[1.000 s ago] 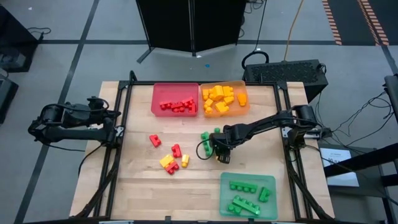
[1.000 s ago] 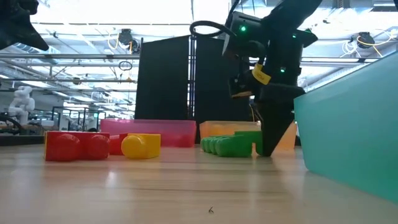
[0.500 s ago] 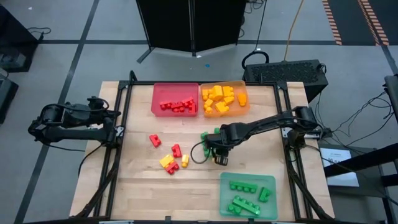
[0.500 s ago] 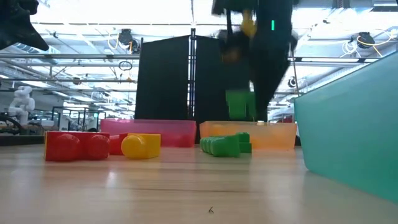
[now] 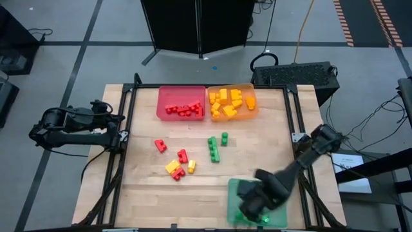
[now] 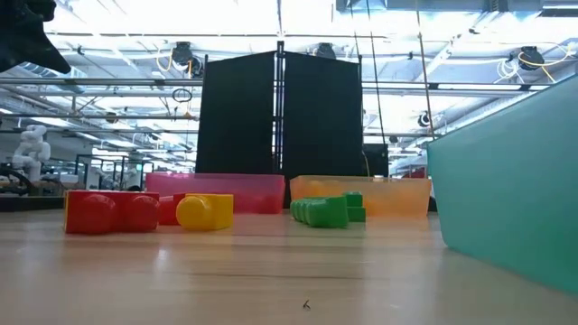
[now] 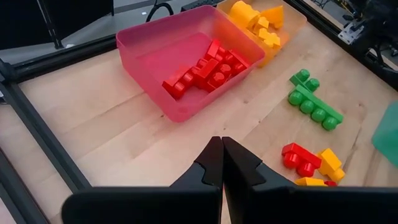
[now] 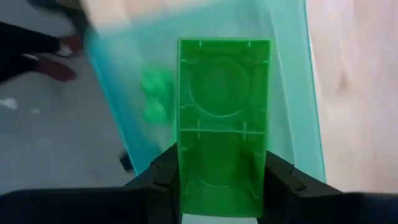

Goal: Sort blocks
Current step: Put the green game piece into the green bin

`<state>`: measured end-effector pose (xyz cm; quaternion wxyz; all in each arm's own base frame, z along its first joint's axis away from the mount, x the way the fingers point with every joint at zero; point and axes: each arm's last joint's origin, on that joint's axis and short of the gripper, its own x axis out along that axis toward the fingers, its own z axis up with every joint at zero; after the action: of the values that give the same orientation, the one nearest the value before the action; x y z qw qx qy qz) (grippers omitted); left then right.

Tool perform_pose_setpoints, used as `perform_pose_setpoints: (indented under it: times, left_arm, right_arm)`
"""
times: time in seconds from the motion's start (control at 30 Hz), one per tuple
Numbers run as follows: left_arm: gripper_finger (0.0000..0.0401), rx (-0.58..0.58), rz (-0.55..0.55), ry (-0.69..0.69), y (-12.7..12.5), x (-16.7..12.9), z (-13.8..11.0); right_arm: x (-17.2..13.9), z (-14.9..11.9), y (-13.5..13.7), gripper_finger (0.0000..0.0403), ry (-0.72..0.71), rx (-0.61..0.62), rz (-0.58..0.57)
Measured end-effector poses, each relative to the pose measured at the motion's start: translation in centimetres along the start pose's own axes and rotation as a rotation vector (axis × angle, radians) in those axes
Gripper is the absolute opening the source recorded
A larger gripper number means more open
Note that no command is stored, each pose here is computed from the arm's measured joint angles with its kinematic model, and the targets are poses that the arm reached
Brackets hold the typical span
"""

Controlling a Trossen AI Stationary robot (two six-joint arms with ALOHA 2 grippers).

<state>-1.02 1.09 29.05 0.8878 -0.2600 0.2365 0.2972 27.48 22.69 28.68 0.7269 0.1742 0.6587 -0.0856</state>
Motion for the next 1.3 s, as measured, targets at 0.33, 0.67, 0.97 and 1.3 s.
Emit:
perform_pose_setpoints:
  times: [0.33, 0.67, 0.97, 1.3]
  left_arm:
    - [0.0002, -0.002, -0.002, -0.003, 0.0, 0.0, 0.0]
    - [0.0002, -0.003, -0.002, -0.003, 0.0, 0.0, 0.0]
    - [0.0002, -0.003, -0.002, -0.003, 0.0, 0.0, 0.0]
    - [0.0002, -0.003, -0.002, -0.004, 0.0, 0.0, 0.0]
  right_arm:
    - [0.1, -6.1, 1.2, 0.0118, 0.093, 0.106, -0.123]
    - [0.1, -6.8, 2.2, 0.0225, 0.069, 0.091, -0.049]
    - [0.1, -1.9, 0.3, 0.0258, -0.264, 0.237, -0.153]
    - [-0.5, 11.3, -8.8, 0.0258, -0.448, 0.628, -0.191]
